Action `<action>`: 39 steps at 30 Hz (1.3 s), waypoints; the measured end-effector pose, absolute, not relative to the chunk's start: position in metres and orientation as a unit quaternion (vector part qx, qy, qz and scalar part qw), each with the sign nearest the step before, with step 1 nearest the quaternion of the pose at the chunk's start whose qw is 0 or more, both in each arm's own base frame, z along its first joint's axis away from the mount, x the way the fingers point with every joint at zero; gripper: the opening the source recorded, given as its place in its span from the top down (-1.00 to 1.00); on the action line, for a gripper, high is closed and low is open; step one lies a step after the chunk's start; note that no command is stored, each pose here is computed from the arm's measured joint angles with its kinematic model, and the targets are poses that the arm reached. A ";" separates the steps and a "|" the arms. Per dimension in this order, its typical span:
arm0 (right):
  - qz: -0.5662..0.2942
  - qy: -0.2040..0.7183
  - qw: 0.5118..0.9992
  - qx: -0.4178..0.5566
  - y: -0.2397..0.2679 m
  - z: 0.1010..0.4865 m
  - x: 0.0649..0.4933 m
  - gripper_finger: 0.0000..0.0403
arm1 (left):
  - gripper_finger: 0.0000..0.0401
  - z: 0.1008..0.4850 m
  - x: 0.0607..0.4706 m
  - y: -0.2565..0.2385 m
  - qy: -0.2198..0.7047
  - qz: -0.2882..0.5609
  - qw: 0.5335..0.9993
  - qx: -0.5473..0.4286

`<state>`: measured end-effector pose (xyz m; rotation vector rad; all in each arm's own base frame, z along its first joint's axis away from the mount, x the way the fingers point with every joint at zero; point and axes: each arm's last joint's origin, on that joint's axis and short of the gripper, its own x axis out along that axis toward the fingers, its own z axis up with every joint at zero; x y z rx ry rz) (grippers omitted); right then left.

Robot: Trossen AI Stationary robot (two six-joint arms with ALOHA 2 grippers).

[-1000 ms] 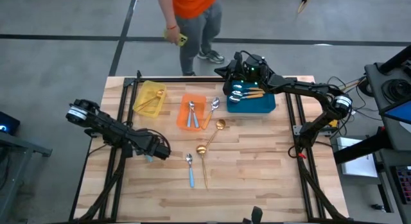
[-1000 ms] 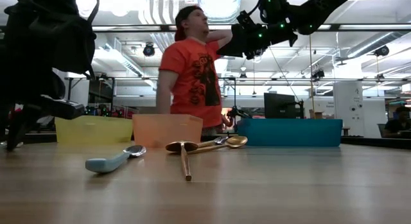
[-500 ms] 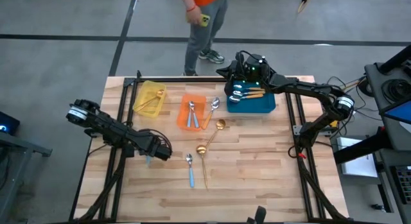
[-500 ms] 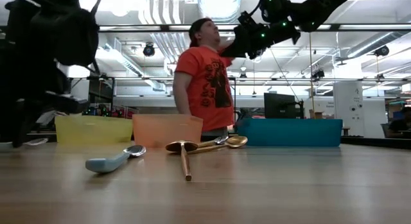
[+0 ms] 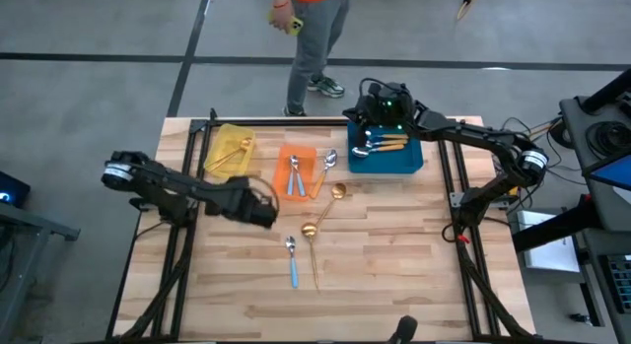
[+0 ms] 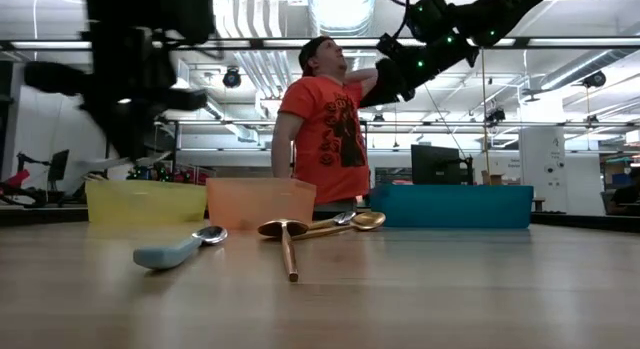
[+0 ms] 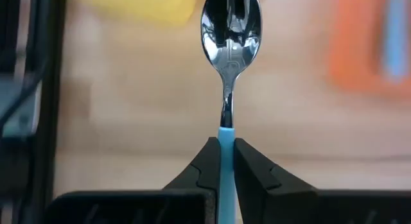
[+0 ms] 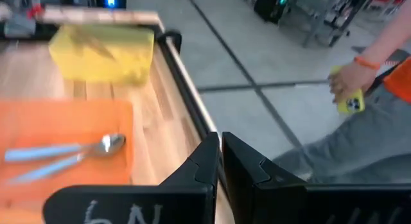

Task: Sort silverware by color (type)
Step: Put the blue spoon into the orange bin

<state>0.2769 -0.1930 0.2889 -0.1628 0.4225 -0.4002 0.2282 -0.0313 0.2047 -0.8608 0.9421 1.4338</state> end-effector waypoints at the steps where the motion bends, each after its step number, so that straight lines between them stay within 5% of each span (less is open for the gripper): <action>1: -0.193 0.220 0.952 -0.084 -0.193 0.287 0.276 0.94 | 0.96 0.210 0.232 -0.026 0.400 0.608 0.583 -0.361; 19: -0.207 0.309 0.928 -0.033 -0.205 0.272 0.252 0.94 | 0.96 0.273 0.280 0.080 0.340 0.526 0.723 -0.292; 39: -0.213 0.302 0.929 -0.034 -0.205 0.277 0.246 0.94 | 0.95 0.225 0.331 0.116 0.317 0.471 0.769 -0.293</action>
